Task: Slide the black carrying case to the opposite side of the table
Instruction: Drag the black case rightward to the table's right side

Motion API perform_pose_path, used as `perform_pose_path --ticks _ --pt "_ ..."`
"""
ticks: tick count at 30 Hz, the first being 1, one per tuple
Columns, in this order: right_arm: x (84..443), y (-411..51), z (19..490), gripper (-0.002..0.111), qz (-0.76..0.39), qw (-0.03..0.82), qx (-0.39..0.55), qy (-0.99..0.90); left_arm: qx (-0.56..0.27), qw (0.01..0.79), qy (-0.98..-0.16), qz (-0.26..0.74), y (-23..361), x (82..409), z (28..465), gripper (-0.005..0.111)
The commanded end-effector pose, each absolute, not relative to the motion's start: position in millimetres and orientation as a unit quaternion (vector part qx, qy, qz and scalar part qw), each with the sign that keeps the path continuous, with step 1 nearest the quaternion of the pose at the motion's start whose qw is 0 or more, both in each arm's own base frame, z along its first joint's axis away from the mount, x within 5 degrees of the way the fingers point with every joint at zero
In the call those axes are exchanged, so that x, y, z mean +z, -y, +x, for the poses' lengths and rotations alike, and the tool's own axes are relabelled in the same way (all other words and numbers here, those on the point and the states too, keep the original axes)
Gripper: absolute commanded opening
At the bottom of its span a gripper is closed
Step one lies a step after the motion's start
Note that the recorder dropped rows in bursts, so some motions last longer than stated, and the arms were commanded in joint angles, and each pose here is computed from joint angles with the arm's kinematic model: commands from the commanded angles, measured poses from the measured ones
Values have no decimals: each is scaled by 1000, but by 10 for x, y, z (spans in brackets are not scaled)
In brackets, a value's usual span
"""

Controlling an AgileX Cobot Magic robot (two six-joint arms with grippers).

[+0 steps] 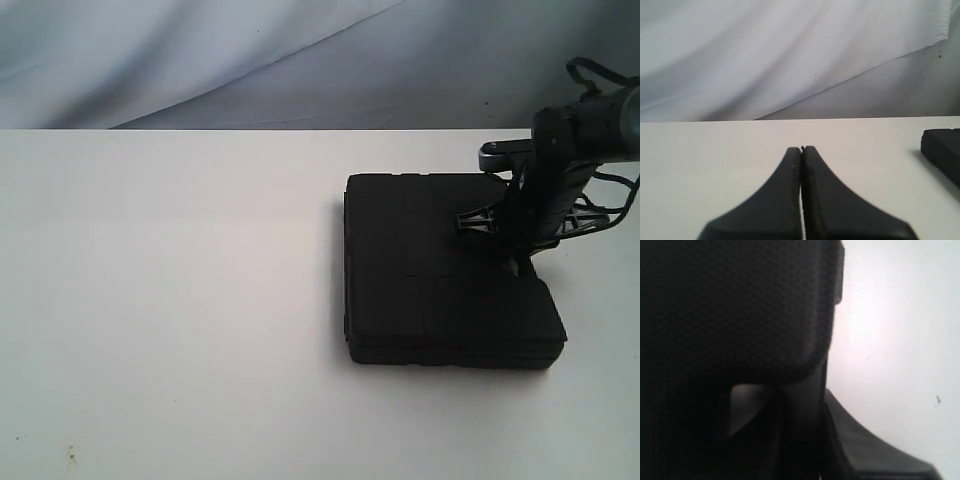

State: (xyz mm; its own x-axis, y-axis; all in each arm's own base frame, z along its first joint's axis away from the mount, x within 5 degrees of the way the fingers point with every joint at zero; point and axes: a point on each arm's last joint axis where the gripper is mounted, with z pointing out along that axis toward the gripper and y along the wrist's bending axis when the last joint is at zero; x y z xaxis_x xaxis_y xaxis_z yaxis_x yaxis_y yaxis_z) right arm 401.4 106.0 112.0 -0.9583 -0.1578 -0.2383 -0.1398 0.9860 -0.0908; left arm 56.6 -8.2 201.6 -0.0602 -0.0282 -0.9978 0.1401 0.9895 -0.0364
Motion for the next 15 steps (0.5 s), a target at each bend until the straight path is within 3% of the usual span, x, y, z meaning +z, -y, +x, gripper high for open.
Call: perform_pose_path --ticks 1,15 --pt "981 -768 3998 0 -86 85 -76 -990 -61 686 -724 37 80 2008 564 0" --pt "982 -490 4046 0 -76 84 -83 -990 -61 686 -724 37 80 2008 564 0"
